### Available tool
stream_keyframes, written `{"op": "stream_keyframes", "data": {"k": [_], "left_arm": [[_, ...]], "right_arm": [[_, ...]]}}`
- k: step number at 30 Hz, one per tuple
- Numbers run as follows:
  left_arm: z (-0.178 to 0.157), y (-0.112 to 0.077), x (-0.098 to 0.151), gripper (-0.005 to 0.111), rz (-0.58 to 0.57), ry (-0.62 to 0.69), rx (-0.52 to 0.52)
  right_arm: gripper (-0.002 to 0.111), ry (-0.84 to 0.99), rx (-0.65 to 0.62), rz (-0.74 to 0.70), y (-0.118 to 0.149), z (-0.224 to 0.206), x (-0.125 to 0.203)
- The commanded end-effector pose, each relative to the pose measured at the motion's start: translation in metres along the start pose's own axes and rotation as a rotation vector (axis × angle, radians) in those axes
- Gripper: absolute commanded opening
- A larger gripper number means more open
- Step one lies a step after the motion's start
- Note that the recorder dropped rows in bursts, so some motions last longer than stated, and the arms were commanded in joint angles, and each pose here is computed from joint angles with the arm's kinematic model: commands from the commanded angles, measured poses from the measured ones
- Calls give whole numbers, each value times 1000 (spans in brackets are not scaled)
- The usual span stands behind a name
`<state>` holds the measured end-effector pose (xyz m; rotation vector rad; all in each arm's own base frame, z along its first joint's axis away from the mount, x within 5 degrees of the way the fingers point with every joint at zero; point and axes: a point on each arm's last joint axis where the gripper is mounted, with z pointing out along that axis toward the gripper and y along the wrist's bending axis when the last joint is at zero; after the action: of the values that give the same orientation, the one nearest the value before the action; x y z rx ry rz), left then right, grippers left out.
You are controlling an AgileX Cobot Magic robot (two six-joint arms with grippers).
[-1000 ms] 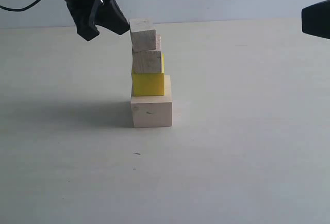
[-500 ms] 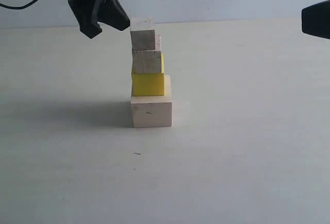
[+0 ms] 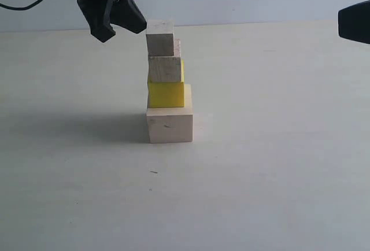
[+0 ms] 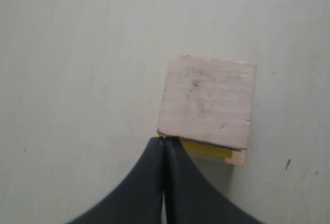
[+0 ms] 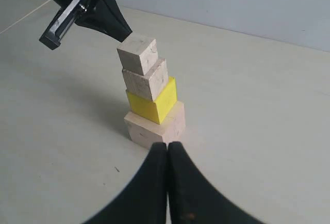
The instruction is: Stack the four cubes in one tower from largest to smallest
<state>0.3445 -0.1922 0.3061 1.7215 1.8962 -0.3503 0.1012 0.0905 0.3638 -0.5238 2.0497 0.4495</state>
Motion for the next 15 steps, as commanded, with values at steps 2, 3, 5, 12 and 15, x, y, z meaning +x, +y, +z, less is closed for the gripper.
{"op": "stream_keyframes", "data": {"k": [2,3,5,12,15], "left_arm": [[-1,1,2,0,-9,25,-20],[-2,1,3,0,-8,37,-27],[-6,1,3,0,-6,46,-41],[-30,-3,-5,0,-13,12,-100],[-48,-3,-6,0,-70,-20,-151]], "right_arm": [[0,-7,-2,-3,0,-1,1],[0,-7,-2,-3,0,-1,1],[0,-7,-2,-3,0,-1,1],[0,-7,-2,-3,0,-1,1],[0,-7,-2,-3,0,-1,1]]}}
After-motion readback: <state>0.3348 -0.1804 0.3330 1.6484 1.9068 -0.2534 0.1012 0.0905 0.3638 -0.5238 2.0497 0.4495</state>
